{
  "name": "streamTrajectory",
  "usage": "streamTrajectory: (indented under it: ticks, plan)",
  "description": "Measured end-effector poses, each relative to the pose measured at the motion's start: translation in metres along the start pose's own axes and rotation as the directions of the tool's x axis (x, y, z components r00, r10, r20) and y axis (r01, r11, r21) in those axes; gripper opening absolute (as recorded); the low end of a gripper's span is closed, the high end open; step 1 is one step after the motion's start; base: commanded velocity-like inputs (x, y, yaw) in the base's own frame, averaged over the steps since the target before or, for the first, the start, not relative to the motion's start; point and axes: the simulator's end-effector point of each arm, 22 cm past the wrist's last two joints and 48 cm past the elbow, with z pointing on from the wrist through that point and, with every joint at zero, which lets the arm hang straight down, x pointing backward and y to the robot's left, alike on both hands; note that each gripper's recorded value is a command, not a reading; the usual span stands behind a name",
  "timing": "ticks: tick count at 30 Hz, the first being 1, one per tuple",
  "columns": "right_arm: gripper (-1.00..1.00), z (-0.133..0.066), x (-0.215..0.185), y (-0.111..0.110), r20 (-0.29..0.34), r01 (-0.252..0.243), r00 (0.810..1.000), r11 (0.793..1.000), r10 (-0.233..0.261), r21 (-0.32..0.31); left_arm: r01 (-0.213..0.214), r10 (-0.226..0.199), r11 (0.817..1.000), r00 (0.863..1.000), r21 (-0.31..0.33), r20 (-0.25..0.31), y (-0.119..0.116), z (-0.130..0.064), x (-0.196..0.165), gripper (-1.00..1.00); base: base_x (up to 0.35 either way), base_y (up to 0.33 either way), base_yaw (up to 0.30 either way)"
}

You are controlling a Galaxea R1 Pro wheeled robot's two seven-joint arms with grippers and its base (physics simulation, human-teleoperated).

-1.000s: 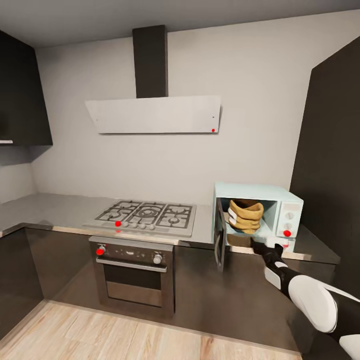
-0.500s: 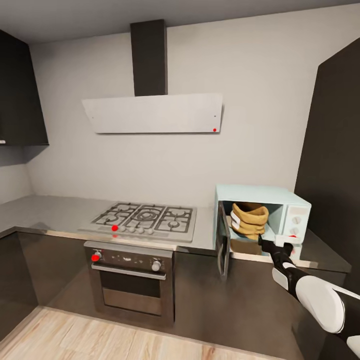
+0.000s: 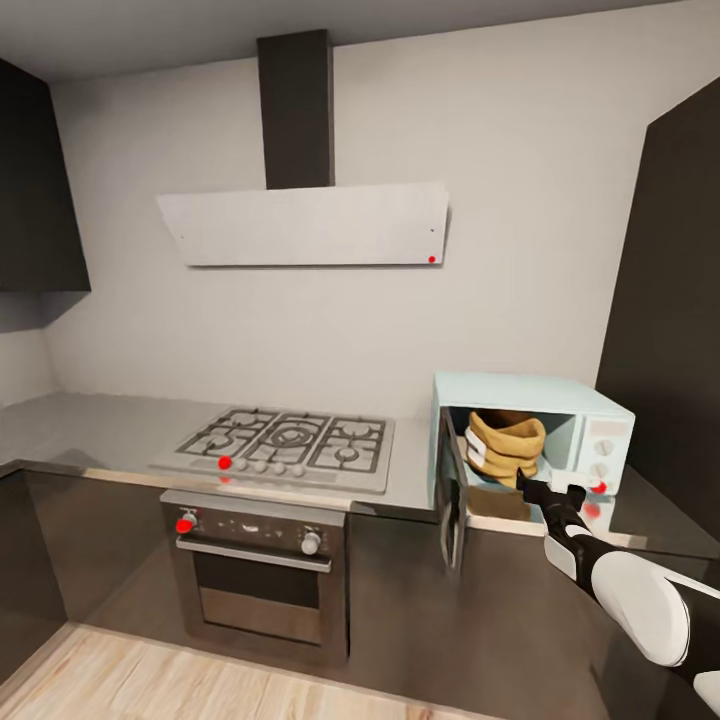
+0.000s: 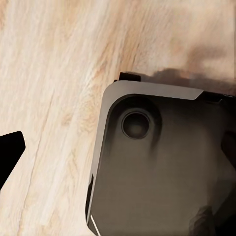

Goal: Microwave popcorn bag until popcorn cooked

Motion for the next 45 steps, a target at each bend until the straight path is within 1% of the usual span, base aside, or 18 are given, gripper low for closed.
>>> streamTrajectory:
  ticks: [4,12,18,23,33,45]
  plan:
    - [1.00,-0.0001,-0.0001,-0.0004,0.000,0.000,1.000,1.000,0.000,0.002,0.000,0.000,1.000,1.000,0.000,0.000,0.0000,0.0000,0.0000,1.00,0.130,0.000,0.000]
    - [1.00,-0.0003,-0.0003,-0.0004,0.000,0.000,1.000,1.000,0.000,0.001,0.000,0.000,1.000,1.000,0.000,0.000,0.0000,-0.0001,0.0001,1.00,0.319,0.000,0.000]
    - [1.00,0.0001,0.0002,-0.0002,0.000,0.001,1.000,1.000,-0.001,0.001,0.000,0.000,1.000,1.000,0.000,0.000,0.0000,0.0000,-0.0001,1.00,0.065,0.000,0.000]
    - [1.00,-0.0002,-0.0002,-0.0002,0.000,0.001,1.000,1.000,-0.001,0.000,0.000,0.000,1.000,1.000,0.000,0.000,0.0000,-0.0001,0.0000,1.00,0.226,0.000,0.000]
    - [1.00,0.0000,0.0000,0.0000,0.000,0.001,1.000,1.000,-0.001,0.000,0.000,0.000,1.000,1.000,0.000,0.000,0.0000,0.0000,0.0001,1.00,0.118,0.000,0.000]
    - [1.00,0.0002,0.0003,0.0001,-0.001,0.001,1.000,1.000,-0.001,0.000,0.001,-0.001,1.000,1.000,0.000,0.000,0.0000,0.0001,0.0000,1.00,0.009,0.000,0.000]
